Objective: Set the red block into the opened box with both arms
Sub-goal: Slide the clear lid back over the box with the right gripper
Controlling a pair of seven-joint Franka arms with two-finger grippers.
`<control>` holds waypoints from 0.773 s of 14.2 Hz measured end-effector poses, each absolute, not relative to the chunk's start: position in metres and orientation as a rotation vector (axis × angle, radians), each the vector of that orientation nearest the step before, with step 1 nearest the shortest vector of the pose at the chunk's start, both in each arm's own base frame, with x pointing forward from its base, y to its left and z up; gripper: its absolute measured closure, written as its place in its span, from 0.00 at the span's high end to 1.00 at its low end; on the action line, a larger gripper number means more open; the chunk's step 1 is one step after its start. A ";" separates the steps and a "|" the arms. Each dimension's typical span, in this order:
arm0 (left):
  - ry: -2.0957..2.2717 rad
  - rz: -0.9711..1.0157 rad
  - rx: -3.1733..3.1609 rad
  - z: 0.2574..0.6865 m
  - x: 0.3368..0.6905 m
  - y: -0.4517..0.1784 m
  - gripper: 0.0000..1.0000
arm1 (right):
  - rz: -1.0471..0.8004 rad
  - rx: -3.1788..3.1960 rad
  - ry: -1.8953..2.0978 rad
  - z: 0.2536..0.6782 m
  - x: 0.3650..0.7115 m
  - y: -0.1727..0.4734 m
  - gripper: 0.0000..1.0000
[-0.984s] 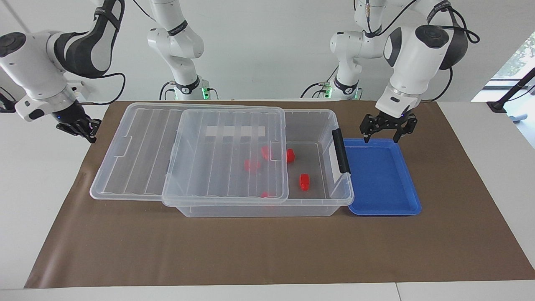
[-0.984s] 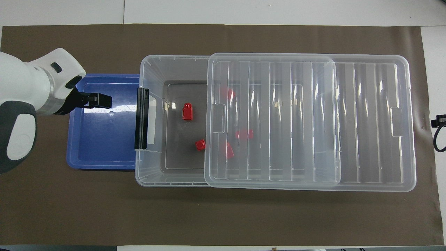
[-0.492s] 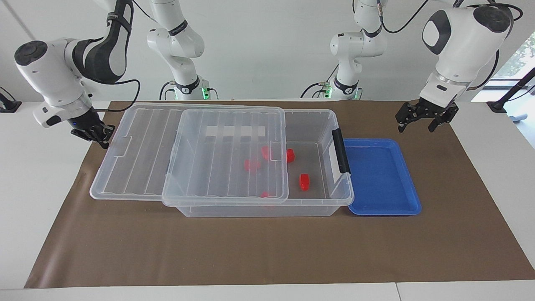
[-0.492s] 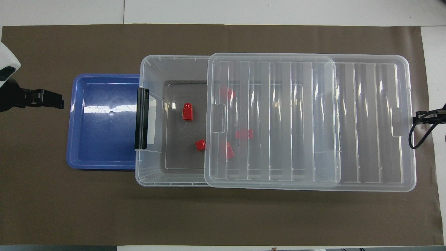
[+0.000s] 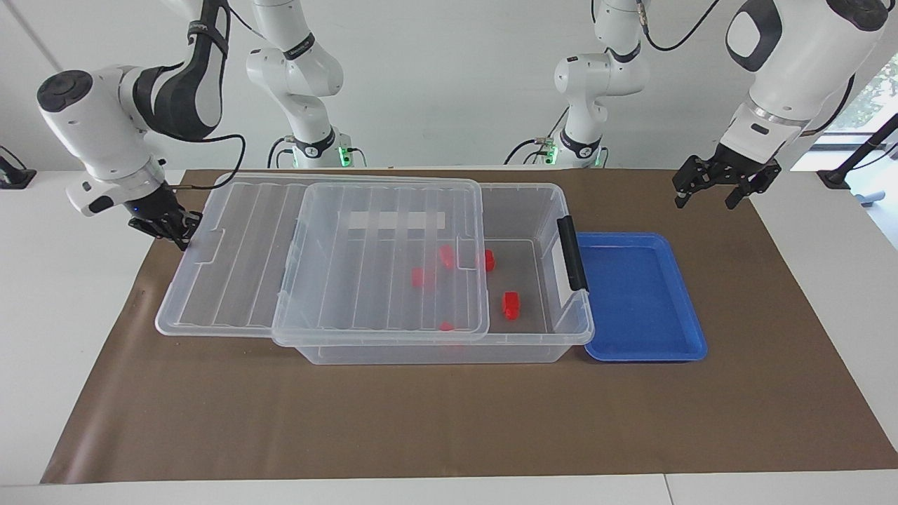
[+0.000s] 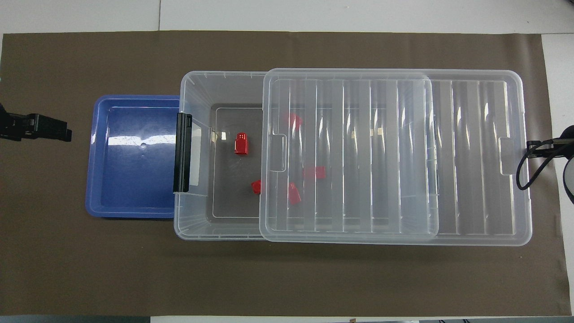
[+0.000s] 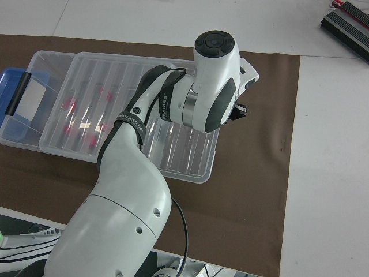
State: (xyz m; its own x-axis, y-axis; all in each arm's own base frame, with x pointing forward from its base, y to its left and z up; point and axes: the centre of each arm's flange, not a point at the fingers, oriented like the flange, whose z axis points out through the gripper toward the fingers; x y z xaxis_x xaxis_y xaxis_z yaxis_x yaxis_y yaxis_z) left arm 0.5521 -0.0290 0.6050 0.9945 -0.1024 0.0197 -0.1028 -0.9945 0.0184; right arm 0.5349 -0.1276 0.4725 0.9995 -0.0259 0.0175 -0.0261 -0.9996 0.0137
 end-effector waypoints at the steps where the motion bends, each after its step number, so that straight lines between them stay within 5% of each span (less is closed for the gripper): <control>1: -0.162 0.029 3.117 0.605 0.552 -0.030 1.00 | 0.027 3.127 -0.047 0.472 0.536 -0.122 0.01; 11: -0.169 -0.021 3.116 0.604 0.547 -0.032 1.00 | 0.029 3.127 -0.124 0.472 0.545 -0.076 0.01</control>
